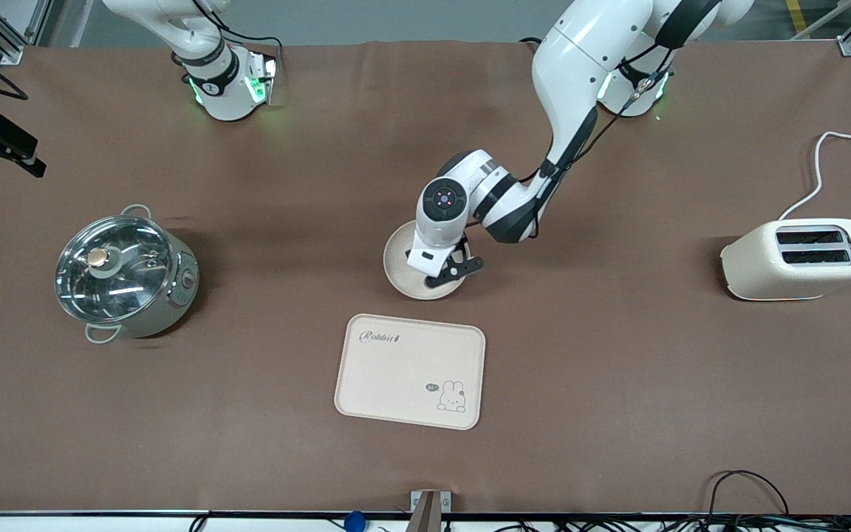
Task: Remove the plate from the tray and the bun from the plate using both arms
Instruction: 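Lift the cream bun with the left gripper and carry it toward the toaster, then lower the bun onto the table beside the toaster and open the left gripper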
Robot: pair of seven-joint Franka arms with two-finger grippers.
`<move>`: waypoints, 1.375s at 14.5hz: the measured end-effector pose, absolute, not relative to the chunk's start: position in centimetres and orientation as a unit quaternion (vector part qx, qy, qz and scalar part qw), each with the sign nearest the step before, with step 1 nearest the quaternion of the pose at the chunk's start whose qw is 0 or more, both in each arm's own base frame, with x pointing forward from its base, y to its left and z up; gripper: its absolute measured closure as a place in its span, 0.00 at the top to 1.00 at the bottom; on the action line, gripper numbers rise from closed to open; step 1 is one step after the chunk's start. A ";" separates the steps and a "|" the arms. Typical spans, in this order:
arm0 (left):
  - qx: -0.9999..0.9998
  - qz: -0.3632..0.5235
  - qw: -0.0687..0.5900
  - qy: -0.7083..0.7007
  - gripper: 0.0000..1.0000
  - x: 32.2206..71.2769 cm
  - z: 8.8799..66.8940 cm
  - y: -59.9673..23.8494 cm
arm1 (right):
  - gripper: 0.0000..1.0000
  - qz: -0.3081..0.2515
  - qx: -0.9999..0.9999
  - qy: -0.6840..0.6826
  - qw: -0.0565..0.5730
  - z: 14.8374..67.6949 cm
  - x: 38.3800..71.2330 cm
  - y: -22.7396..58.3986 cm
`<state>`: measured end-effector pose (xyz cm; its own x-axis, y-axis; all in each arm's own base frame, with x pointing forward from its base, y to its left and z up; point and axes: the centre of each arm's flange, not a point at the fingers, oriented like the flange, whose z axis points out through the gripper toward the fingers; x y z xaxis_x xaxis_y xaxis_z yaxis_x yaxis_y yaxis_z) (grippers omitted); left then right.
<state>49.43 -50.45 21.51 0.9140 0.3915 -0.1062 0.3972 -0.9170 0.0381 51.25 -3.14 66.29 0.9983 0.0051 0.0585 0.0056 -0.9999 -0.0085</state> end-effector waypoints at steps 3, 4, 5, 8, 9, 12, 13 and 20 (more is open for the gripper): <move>0.968 -0.035 0.034 0.244 0.30 54.5 27.6 -45.1 | 1.00 -0.027 -1.000 -0.004 0.003 66.2 51.3 -3.2; 0.965 -0.038 0.024 0.257 0.30 56.3 29.1 -42.1 | 1.00 -0.027 -1.000 -0.005 0.003 66.2 51.3 -3.1; 0.963 -0.039 0.015 0.267 0.30 58.2 30.3 -38.8 | 1.00 -0.030 -1.000 -0.005 0.002 66.4 51.3 -3.1; 0.953 -0.042 -0.019 0.299 0.30 62.3 30.1 -29.3 | 1.00 -0.040 -0.999 -0.011 0.002 67.4 51.3 -2.4; 0.948 -0.045 -0.030 0.314 0.30 63.1 29.3 -26.4 | 1.00 -0.040 -0.999 -0.014 0.002 67.4 51.3 -2.2; 0.937 -0.071 -0.049 0.339 0.31 64.0 25.6 -20.5 | 1.00 -0.037 -0.999 -0.019 0.001 67.3 51.4 -1.7; 0.933 -0.079 -0.052 0.346 0.31 64.2 24.4 -19.2 | 1.00 -0.037 -0.999 -0.019 0.001 67.2 51.4 -1.7; 0.920 -0.088 -0.045 0.380 0.41 65.5 19.7 -13.4 | 1.00 -0.035 -0.999 -0.015 0.000 67.3 51.4 -2.1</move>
